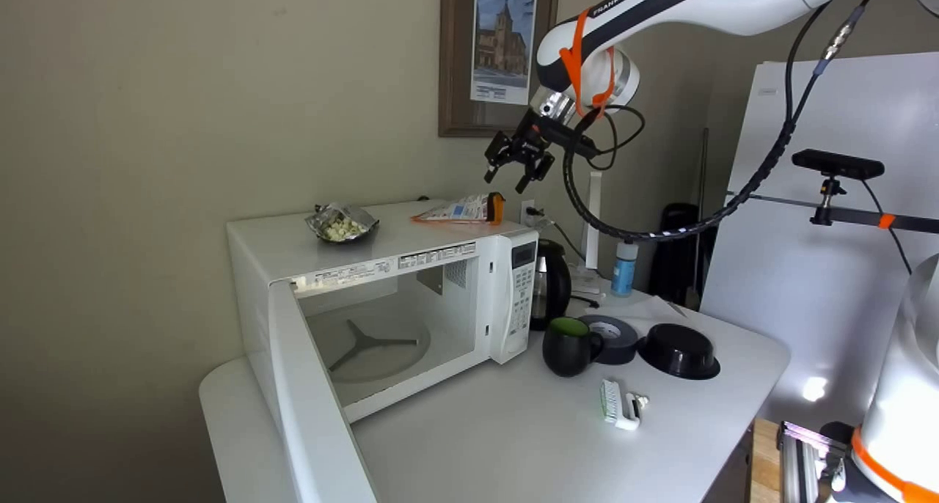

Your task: Remove the orange packet from on top of the microwave and put it inside the microwave

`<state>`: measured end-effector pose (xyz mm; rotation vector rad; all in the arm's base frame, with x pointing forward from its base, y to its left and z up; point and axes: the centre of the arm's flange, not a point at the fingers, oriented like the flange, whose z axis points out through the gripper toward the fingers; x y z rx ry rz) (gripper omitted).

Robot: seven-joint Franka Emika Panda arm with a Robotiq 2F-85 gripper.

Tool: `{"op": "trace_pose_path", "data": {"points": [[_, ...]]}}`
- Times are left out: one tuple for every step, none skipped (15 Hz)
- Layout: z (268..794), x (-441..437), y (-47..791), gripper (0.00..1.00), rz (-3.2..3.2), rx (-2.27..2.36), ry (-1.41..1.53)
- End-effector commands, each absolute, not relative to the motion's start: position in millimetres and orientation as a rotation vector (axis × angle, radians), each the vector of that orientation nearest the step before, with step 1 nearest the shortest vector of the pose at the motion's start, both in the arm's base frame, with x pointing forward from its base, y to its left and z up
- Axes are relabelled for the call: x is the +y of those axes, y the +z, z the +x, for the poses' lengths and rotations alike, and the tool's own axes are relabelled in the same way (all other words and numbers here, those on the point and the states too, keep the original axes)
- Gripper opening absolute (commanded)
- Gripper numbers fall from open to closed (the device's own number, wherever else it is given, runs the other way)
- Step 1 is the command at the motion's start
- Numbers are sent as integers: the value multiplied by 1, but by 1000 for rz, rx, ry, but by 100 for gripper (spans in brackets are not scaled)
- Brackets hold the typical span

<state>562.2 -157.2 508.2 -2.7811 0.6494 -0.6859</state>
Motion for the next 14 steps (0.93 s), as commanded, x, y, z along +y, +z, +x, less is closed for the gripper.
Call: {"op": "trace_pose_path", "data": {"points": [[580,-152,494,88,-2735,667,-685],[583,-151,492,84,-2728,669,-687],[585,-150,490,78,-2720,672,-688],[587,-148,489,70,-2717,672,-686],[589,-147,488,51,-2715,673,-683],[591,-146,487,45,-2713,673,-678],[592,-146,486,45,-2713,672,-675],[593,-145,486,36,-2713,672,-672],[593,-145,485,28,-2714,672,-670],[594,-145,485,19,-2715,671,-671],[594,-145,485,12,-2716,671,-671],[595,-145,485,5,-2716,670,-672],[595,-145,485,0,-2716,669,-671],[594,-145,486,0,-2717,665,-672]]}}
